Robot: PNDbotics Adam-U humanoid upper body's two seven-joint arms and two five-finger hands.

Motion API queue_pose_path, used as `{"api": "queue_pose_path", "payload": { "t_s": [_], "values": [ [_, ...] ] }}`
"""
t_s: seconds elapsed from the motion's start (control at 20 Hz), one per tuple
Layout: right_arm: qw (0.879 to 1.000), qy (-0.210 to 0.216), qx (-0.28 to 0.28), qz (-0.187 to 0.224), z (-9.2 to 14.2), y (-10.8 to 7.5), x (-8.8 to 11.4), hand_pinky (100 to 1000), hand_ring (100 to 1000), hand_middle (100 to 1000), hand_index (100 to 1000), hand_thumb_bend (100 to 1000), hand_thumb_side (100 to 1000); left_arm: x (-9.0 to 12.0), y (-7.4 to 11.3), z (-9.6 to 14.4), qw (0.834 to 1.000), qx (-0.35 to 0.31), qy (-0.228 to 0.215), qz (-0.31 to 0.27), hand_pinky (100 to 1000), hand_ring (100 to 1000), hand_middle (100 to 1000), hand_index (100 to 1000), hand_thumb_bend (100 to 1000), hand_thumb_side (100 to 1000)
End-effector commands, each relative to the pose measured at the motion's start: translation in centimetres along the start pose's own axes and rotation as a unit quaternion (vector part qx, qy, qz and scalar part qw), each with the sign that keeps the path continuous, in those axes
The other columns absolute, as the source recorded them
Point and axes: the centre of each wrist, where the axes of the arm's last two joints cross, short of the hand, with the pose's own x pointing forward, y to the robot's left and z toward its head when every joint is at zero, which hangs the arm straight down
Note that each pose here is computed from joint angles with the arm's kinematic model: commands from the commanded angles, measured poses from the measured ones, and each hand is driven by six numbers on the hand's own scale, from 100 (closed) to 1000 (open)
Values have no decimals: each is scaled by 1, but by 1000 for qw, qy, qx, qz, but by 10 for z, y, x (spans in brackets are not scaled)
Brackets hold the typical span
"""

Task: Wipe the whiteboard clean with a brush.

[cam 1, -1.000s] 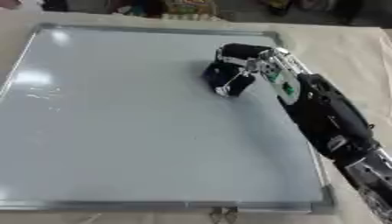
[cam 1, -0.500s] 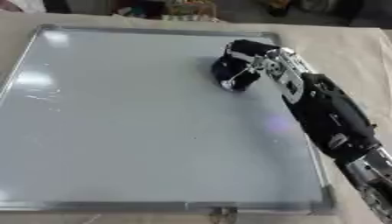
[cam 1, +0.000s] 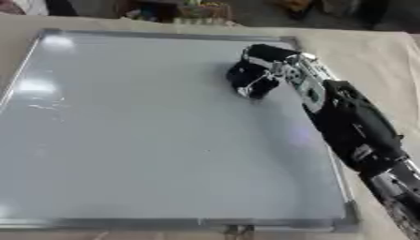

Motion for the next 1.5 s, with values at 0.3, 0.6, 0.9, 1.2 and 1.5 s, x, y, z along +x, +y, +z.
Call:
{"api": "queue_pose_path", "payload": {
  "t_s": [0.3,0.6,0.9,1.2,1.5],
  "values": [
    [998,-33,49,23,0,11,8,313,403,151,139,100,100,4,0,-4,1000,-7,-8,-3,405,470,436,521,100,931],
    [996,-66,61,26,-3,8,21,312,400,150,139,100,100,5,0,-4,1000,-7,-8,-2,405,471,436,521,100,931],
    [993,-92,66,31,-4,6,33,313,397,148,140,100,100,5,0,-4,1000,-7,-7,-2,405,471,437,521,100,932],
    [990,-118,74,32,-4,3,44,312,394,147,140,100,100,5,-1,-4,1000,-8,-7,-2,405,471,437,520,100,932],
    [986,-140,78,33,-4,-2,54,312,391,145,141,100,100,5,-1,-4,1000,-8,-7,-1,405,471,437,521,100,932]
  ]
}}
